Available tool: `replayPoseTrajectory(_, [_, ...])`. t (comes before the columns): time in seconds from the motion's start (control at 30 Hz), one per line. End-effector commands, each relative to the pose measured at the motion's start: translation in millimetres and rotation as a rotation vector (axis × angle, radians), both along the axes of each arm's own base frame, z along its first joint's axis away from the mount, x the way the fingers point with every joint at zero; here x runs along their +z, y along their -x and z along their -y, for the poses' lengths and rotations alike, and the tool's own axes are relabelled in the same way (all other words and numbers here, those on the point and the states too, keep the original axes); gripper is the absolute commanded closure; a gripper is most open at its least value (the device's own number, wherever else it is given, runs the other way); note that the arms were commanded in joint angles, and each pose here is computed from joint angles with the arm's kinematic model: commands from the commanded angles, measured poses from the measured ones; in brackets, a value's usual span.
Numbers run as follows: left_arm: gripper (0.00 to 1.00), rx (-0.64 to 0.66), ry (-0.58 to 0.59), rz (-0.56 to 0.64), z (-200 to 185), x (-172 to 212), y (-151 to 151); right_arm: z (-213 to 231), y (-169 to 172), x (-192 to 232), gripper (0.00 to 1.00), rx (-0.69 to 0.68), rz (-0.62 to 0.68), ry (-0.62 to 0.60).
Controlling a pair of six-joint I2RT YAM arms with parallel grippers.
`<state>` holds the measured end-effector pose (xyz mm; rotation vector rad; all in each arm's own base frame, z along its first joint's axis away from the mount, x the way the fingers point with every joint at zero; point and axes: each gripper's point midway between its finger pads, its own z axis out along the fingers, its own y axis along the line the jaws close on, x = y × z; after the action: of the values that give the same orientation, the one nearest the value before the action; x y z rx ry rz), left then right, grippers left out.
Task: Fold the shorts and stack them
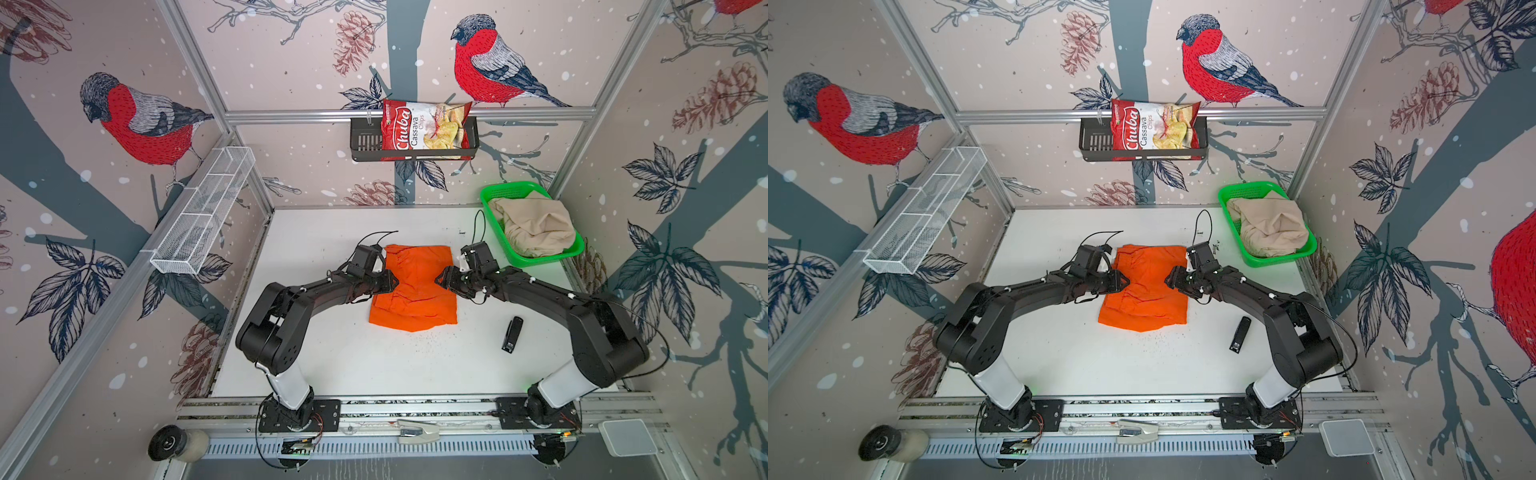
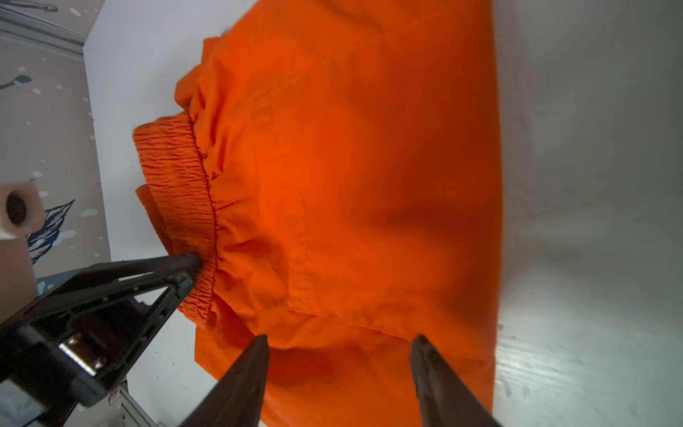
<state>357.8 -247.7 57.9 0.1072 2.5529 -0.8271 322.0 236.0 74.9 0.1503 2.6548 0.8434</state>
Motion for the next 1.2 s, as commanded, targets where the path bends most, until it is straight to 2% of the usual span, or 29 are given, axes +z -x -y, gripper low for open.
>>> replayPoseTrajectory(0.0, [0.66,0.005,-0.080,-0.028,-12,-22,1,-6,1,-7,0.38,-0.004,-0.002,-0.052])
replayPoseTrajectory(0.17, [0.65,0.065,-0.132,-0.057,-38,-37,-1,-12,16,-22,0.38,-0.001,-0.038,-0.057])
replayPoseTrajectory(0.37, [0.58,0.138,-0.186,-0.019,-74,-18,-17,-34,15,-3,0.37,0.037,0.006,-0.085])
replayPoseTrajectory(0.5, [0.49,0.144,-0.235,0.035,-80,16,-20,-33,1,35,0.34,0.020,0.097,-0.090])
replayPoseTrajectory(0.57, [0.39,0.152,-0.263,0.083,-76,42,-25,-26,-4,51,0.32,0.007,0.132,-0.082])
replayPoseTrajectory(0.73, [0.25,0.087,-0.335,0.142,-44,71,-12,-1,-7,62,0.30,-0.031,0.152,-0.054])
replayPoseTrajectory(0.9, [0.19,0.075,-0.428,0.075,-36,45,-4,11,2,49,0.30,-0.041,0.124,-0.035])
replayPoseTrajectory(1.17, [0.15,0.108,-0.573,-0.024,-63,-5,-4,18,12,39,0.29,-0.049,0.114,-0.027])
